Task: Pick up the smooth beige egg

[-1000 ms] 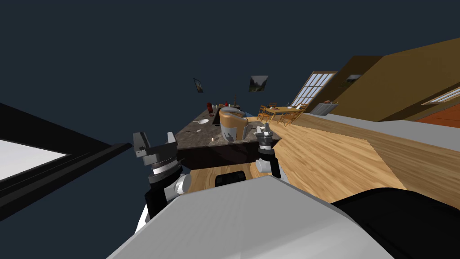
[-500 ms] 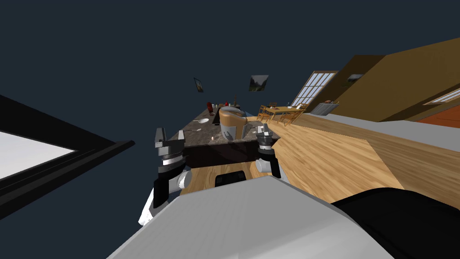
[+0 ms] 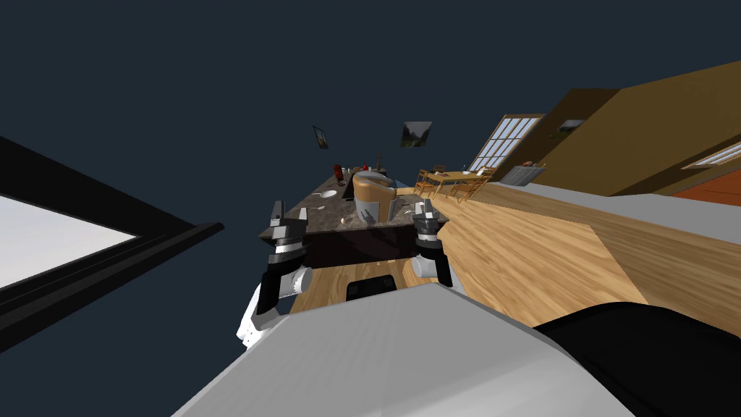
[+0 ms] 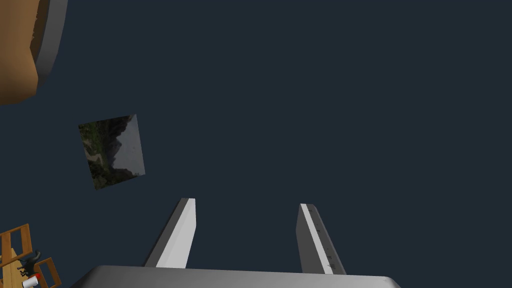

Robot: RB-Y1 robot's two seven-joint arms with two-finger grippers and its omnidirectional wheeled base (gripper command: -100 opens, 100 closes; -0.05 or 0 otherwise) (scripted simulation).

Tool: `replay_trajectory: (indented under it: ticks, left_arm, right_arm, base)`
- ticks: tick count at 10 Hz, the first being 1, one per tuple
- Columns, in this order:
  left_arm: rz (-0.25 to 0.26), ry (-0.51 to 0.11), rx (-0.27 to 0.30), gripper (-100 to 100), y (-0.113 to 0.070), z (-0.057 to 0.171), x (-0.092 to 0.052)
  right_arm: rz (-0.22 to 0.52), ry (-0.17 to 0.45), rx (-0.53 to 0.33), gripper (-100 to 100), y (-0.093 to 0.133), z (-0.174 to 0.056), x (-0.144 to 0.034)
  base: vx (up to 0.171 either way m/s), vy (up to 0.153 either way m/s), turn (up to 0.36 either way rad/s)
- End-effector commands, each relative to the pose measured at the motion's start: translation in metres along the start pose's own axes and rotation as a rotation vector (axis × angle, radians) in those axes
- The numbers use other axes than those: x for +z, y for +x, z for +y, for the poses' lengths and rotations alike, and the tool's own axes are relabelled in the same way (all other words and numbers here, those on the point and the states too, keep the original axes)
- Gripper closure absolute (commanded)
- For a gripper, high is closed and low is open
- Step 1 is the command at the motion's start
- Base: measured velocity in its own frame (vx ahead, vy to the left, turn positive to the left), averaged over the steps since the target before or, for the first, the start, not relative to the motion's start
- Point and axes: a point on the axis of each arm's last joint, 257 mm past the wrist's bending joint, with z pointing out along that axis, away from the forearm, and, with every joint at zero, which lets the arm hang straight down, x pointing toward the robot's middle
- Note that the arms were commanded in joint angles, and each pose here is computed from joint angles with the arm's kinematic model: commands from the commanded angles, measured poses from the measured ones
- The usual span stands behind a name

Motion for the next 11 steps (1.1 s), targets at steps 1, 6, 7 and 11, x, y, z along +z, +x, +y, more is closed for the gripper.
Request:
replay_trajectory:
  ticks: [1,6,7,11]
  left_arm:
    - [0.010,-0.044,-0.018,-100,0.001,0.016,0.006]
    - [0.027,-0.150,-0.062,-100,0.011,0.058,0.025]
    - [0.025,-0.168,-0.062,-100,0.011,0.063,0.024]
    - [0.029,-0.262,-0.087,-100,0.018,0.096,0.036]
  right_arm:
    - [0.000,0.000,0.000,0,0.000,0.000,0.000]
    - [0.000,0.000,0.000,0,0.000,0.000,0.000]
    - [0.000,0.000,0.000,0,0.000,0.000,0.000]
    - [0.000,0.000,0.000,0,0.000,0.000,0.000]
  base:
    - [-0.042,-0.011,0.008]
    - [-0.042,-0.004,0.004]
    - [-0.032,-0.002,-0.001]
    - [-0.030,-0.002,-0.001]
